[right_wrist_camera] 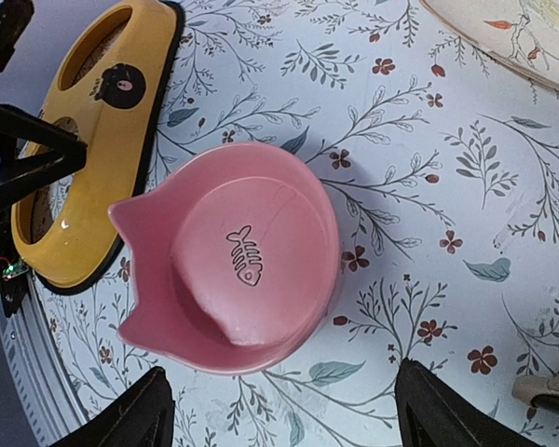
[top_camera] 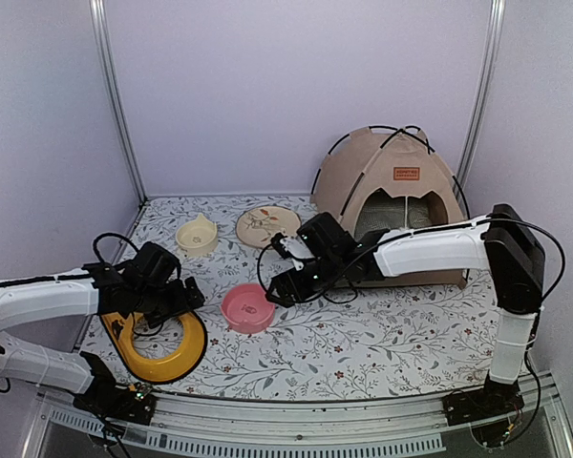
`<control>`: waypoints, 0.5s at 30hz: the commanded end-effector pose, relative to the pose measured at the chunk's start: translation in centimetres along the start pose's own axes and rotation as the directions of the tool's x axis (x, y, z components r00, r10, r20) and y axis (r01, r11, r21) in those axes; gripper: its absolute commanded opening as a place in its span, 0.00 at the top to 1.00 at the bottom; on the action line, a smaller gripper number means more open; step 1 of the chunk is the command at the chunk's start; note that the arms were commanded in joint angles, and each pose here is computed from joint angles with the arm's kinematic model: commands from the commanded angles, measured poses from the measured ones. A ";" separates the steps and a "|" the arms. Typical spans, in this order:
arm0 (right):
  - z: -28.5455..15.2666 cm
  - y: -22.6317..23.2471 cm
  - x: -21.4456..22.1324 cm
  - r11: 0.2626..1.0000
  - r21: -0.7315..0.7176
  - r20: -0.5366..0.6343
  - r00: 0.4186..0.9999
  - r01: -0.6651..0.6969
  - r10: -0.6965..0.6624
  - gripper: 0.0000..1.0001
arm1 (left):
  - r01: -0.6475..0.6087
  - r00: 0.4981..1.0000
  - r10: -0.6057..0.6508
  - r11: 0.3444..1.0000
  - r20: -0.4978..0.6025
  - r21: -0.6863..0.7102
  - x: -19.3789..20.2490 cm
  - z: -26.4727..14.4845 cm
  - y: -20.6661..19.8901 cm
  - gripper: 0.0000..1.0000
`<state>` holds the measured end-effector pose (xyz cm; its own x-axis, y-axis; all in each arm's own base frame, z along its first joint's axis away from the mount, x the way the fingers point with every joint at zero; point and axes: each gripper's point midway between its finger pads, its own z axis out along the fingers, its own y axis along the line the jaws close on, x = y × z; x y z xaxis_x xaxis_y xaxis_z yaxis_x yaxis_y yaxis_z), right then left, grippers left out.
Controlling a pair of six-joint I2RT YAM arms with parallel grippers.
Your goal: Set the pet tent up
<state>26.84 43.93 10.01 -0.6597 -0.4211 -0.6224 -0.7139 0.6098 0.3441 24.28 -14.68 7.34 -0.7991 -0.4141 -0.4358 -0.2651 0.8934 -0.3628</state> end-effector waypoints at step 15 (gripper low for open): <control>6.1 -3.1 -0.3 0.983 0.168 0.007 0.998 -0.069 0.069 0.34 | 0.105 0.987 -0.104 0.994 -0.120 0.007 3.9 1.4 2.0 0.01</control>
<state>29.99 45.68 5.34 -0.7089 -0.3857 -0.5904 -0.6334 0.7165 0.2925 21.44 -13.36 4.52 -0.8109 -0.4748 -0.3421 -0.3553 0.8640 -0.3568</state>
